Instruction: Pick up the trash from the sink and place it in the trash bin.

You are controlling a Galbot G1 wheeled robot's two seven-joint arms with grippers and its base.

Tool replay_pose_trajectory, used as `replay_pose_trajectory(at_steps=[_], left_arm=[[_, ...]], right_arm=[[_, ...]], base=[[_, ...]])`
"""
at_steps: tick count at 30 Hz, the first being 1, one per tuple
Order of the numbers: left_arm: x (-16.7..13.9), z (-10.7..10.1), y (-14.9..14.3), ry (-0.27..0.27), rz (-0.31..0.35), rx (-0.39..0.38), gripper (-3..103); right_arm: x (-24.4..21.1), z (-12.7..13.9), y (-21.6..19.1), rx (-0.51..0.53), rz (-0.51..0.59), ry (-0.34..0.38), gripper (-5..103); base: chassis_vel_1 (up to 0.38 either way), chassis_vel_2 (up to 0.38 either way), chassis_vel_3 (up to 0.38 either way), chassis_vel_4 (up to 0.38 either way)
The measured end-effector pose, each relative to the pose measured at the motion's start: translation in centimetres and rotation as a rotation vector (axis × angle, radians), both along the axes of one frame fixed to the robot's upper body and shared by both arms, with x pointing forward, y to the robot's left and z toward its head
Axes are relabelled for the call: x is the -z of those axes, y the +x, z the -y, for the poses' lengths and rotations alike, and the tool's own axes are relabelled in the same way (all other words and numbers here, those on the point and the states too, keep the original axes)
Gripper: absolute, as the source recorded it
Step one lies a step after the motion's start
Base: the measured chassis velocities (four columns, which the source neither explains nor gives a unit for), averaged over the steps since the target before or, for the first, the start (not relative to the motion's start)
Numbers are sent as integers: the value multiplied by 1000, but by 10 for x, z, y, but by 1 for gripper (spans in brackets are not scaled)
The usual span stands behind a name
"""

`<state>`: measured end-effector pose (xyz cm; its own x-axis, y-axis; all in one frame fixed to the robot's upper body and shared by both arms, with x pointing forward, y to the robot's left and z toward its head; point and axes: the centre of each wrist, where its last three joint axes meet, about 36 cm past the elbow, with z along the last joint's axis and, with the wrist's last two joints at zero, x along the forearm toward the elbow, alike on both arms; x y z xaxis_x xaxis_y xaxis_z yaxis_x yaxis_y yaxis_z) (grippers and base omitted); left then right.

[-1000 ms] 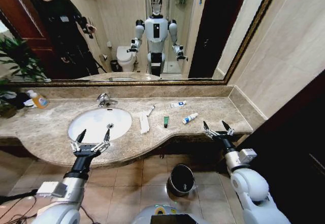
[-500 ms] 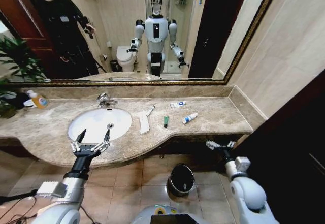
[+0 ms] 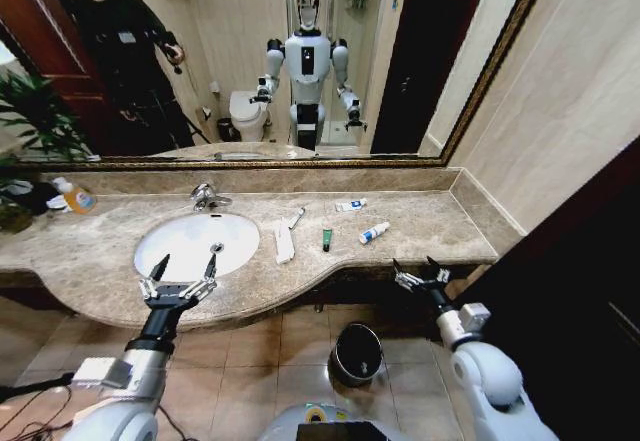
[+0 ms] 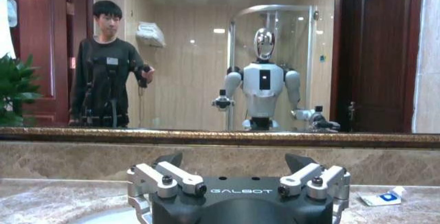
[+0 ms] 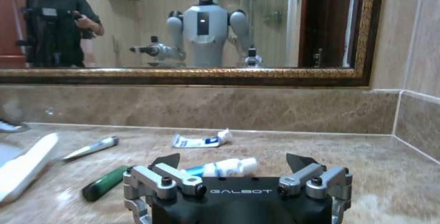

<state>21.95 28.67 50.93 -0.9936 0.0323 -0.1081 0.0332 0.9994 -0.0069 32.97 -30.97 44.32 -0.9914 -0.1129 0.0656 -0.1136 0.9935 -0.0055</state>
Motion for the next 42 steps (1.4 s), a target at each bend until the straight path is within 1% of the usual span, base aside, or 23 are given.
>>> replay_pose_trajectory(at_steps=[1,2,4,5,6,7,8,9,10,12,13,14,17,18,20,21,22,25,31,35,38,42], left_arm=[[0,0,0,0,0,0,100],[0,0,0,0,0,0,100],[0,0,0,0,0,0,100],[0,0,0,0,0,0,100],[0,0,0,0,0,0,100],[0,0,0,0,0,0,100],[0,0,0,0,0,0,100],[0,0,0,0,0,0,100],[0,0,0,0,0,0,100],[0,0,0,0,0,0,100],[0,0,0,0,0,0,100],[0,0,0,0,0,0,100],[0,0,0,0,0,0,100],[0,0,0,0,0,0,100],[0,0,0,0,0,0,100],[0,0,0,0,0,0,100],[0,0,0,0,0,0,100],[0,0,0,0,0,0,100],[0,0,0,0,0,0,100],[0,0,0,0,0,0,100],[0,0,0,0,0,0,100],[0,0,0,0,0,0,100]], right_arm=[[-4,0,14,20,-10,9,100],[-4,0,14,20,-10,9,100],[-8,-3,33,45,-28,24,100],[-11,-8,53,54,-34,38,100],[-11,-8,53,54,-34,38,100],[-13,-10,62,55,-35,47,100],[-19,-17,84,63,-30,70,100],[-22,-24,96,74,-33,83,100],[-22,-24,96,74,-33,83,100],[-26,-46,117,106,-67,102,100],[-25,-54,120,117,-86,104,100],[-25,-54,120,117,-86,104,100],[-13,-87,125,156,-163,94,100],[-13,-87,125,156,-163,94,100],[-1,-108,132,188,-188,74,100],[3,-112,136,201,-190,65,100],[3,-112,136,201,-190,65,100],[11,-123,149,225,-189,49,100],[17,-126,161,257,-189,17,100],[21,-127,161,267,-197,17,100],[23,-133,160,259,-208,39,100],[26,-136,163,270,-217,46,100]], base=[[0,0,0,0],[0,0,0,0],[0,0,0,0],[0,0,0,0],[0,0,0,0],[0,0,0,0],[0,0,0,0],[0,0,0,0],[0,0,0,0],[0,0,0,0],[0,0,0,0],[0,0,0,0],[0,0,0,0],[0,0,0,0],[0,0,0,0],[0,0,0,0],[0,0,0,0],[0,0,0,0],[0,0,0,0],[0,0,0,0],[0,0,0,0],[0,0,0,0]])
